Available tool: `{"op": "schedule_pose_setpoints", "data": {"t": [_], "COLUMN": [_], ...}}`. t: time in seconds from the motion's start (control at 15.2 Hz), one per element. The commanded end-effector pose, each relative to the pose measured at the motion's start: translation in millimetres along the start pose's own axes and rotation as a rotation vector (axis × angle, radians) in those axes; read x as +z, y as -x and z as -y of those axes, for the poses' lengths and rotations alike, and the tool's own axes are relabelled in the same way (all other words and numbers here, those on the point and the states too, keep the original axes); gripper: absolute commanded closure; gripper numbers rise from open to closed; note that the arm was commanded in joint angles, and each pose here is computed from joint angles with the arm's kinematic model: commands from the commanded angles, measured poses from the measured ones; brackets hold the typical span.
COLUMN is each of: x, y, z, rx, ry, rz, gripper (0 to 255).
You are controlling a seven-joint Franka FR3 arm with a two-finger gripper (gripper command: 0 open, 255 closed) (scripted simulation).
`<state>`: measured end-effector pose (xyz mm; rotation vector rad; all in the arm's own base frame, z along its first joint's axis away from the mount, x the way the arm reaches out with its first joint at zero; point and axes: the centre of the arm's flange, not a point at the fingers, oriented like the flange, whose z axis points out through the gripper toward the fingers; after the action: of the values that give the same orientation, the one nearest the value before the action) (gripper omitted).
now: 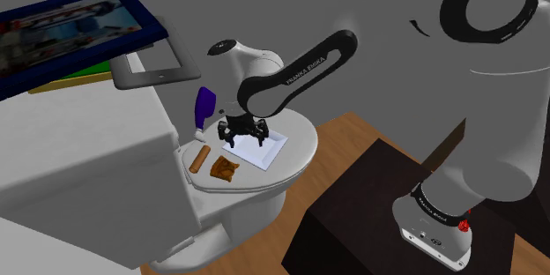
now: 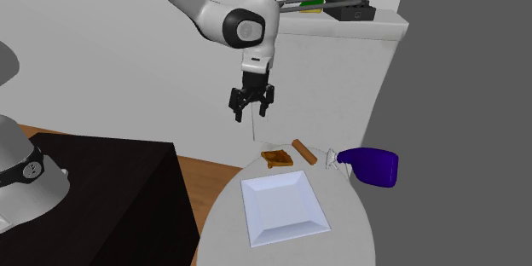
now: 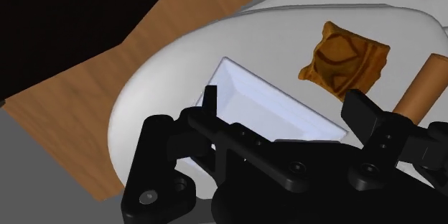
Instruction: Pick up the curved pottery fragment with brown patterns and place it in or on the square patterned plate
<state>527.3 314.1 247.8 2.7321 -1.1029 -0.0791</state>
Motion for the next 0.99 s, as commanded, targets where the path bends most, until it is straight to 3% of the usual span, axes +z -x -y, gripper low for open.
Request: {"op": "schedule_pose_setpoints", "data": {"t": [0.0, 0.46, 0.92], "x": [17, 87, 123], "y": [-4, -21, -20], "z": [22, 94, 90], "rx": [0.042, 0.179, 0.179], "ry": [0.023, 0.095, 0.095], "rz": [0.006, 0.031, 0.031], "gripper": [0, 0, 0]}}
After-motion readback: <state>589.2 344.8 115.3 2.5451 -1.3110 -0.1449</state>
